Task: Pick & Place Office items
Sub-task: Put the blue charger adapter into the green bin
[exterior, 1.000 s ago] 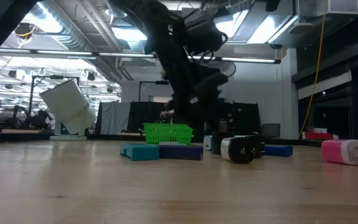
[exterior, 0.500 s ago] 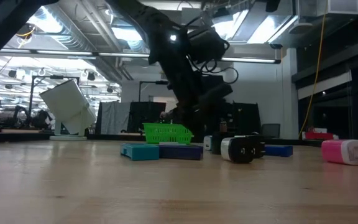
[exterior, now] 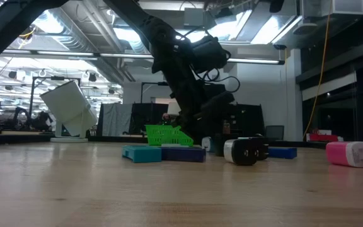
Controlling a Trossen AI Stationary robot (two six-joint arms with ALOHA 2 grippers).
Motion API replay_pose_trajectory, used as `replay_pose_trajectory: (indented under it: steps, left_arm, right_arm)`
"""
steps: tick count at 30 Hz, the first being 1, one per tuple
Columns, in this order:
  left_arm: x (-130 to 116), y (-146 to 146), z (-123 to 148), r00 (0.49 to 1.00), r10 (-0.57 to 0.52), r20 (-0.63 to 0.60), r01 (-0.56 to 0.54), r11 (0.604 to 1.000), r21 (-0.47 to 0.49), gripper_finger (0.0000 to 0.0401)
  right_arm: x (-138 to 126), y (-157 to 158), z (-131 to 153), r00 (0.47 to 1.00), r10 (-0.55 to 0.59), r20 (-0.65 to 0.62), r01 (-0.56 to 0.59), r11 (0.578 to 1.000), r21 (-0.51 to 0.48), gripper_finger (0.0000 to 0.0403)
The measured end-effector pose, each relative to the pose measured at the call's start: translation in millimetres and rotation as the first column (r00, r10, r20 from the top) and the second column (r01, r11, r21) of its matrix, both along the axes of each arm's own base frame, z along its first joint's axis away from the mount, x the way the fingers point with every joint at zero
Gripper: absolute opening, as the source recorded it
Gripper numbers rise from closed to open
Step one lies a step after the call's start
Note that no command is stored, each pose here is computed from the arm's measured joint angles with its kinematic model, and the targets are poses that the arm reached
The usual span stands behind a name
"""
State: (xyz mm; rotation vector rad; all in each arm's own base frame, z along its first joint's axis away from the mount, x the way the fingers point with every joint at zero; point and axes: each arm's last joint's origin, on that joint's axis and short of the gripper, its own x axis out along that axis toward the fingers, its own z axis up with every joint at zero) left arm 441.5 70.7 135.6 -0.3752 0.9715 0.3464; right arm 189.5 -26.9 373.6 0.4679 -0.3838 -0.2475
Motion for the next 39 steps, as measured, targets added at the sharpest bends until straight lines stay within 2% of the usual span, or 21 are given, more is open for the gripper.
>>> replay_pose_trajectory:
  steps: [4, 10, 13, 16, 18, 21, 24, 27, 30, 35, 39]
  left_arm:
    - [0, 0, 0, 1.0, 0.001, -0.001, -0.001, 1.0, -0.002, 0.0226]
    - [0, 5, 0, 1.0, 0.016, 0.02, -0.015, 0.996, -0.084, 0.0122]
    - [2, 10, 3, 0.997, 0.019, 0.073, -0.008, 0.988, -0.155, 0.0122]
    - [8, 20, 9, 0.983, 0.042, 0.18, 0.005, 0.967, -0.256, 0.0122]
    - [13, 28, 18, 0.956, 0.058, 0.288, 0.036, 0.95, -0.309, 0.0122]
    - [20, 43, 38, 0.88, 0.091, 0.466, 0.094, 0.929, -0.358, 0.0122]
    - [18, 64, 56, 0.809, 0.134, 0.572, 0.092, 0.933, -0.349, 0.0122]
    - [5, 88, 66, 0.808, 0.156, 0.568, 0.035, 0.95, -0.31, 0.0122]
    - [-16, 115, 73, 0.845, 0.178, 0.505, -0.042, 0.962, -0.269, 0.0122]
    - [-55, 152, 84, 0.909, 0.194, 0.368, -0.149, 0.978, -0.147, 0.0122]
    - [-87, 173, 85, 0.95, 0.221, 0.221, -0.21, 0.975, -0.072, 0.0122]
  right_arm:
    - [0, 0, 0, 1.0, -0.005, -0.002, 0.005, 1.0, -0.001, 0.0251]
    - [0, 0, 0, 1.0, -0.008, -0.003, 0.008, 1.0, 0.0, 0.0251]
    - [0, 0, 0, 1.0, -0.009, -0.004, 0.009, 1.0, -0.002, 0.0251]
    - [0, 0, 0, 1.0, -0.01, -0.004, 0.01, 1.0, -0.006, 0.0251]
    - [0, 0, 0, 1.0, -0.01, -0.003, 0.01, 1.0, -0.006, 0.0251]
    - [0, 0, 0, 1.0, -0.01, -0.002, 0.01, 1.0, -0.006, 0.0251]
    - [0, 0, 0, 1.0, -0.011, -0.002, 0.011, 1.0, -0.006, 0.0251]
    - [0, 0, 0, 1.0, -0.011, -0.002, 0.011, 1.0, -0.006, 0.0251]
    - [0, -1, 0, 1.0, -0.023, -0.001, 0.023, 1.0, -0.001, 0.0251]
    - [-1, -2, 0, 0.999, -0.04, -0.002, 0.04, 0.999, 0.002, 0.0251]
    - [-1, -3, 0, 0.999, -0.049, -0.002, 0.049, 0.999, 0.003, 0.0251]
